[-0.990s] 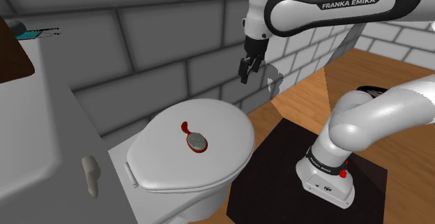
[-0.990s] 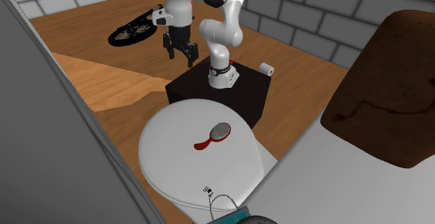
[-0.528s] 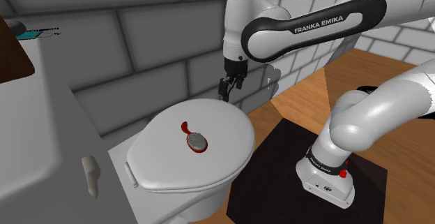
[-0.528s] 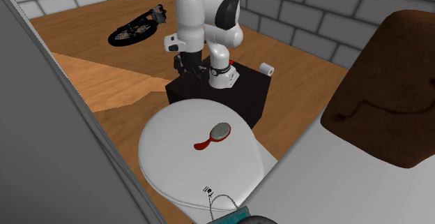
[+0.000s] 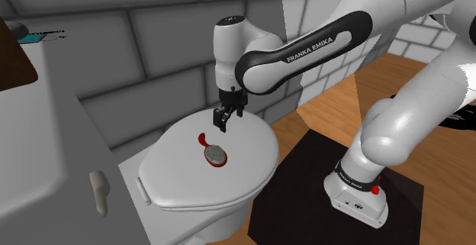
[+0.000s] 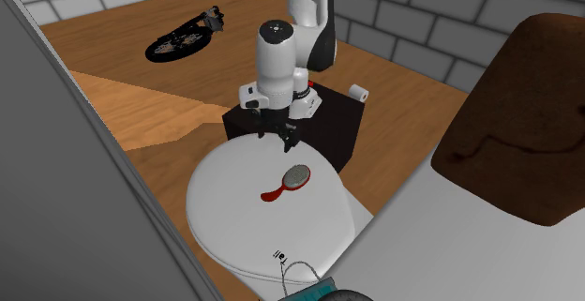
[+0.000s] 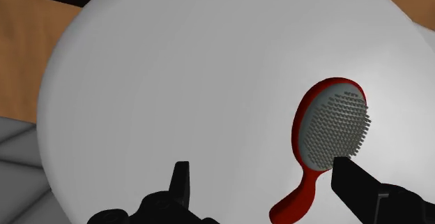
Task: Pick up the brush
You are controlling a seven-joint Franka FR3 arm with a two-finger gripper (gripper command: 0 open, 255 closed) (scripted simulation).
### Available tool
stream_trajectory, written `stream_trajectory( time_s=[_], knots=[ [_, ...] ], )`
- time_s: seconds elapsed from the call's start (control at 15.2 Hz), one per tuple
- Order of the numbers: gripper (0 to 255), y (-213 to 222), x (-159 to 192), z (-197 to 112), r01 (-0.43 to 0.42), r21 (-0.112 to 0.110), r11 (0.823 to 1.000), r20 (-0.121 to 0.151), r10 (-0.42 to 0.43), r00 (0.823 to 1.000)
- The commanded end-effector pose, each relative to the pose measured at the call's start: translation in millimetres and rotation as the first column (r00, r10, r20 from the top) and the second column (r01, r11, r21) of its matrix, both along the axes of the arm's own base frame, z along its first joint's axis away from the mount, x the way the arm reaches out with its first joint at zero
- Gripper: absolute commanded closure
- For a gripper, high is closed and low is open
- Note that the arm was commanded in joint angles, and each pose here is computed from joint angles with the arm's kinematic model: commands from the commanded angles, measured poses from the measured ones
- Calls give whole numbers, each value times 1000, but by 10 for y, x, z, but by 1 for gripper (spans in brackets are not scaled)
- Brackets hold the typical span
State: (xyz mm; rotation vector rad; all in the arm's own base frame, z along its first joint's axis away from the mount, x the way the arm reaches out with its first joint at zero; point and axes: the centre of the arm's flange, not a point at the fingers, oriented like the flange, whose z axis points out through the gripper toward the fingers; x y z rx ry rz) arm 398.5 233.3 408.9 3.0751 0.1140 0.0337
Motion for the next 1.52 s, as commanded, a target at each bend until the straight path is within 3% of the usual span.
stream_trajectory(
  time_s=[0.0, 0.4, 0.99, 1.06, 1.45],
  knots=[
    [0, 214, 82, -127, 5, 3, 1000, -4, -5, 1000],
    [0, 818, 304, -557, 15, 8, 1000, -17, -15, 1000],
    [0, 818, 304, -957, 15, 8, 1000, -17, -15, 1000],
    [255, 817, 306, -956, 15, 8, 1000, -17, -15, 1000],
    [255, 817, 307, -953, 15, 8, 1000, -17, -15, 1000]
  ],
)
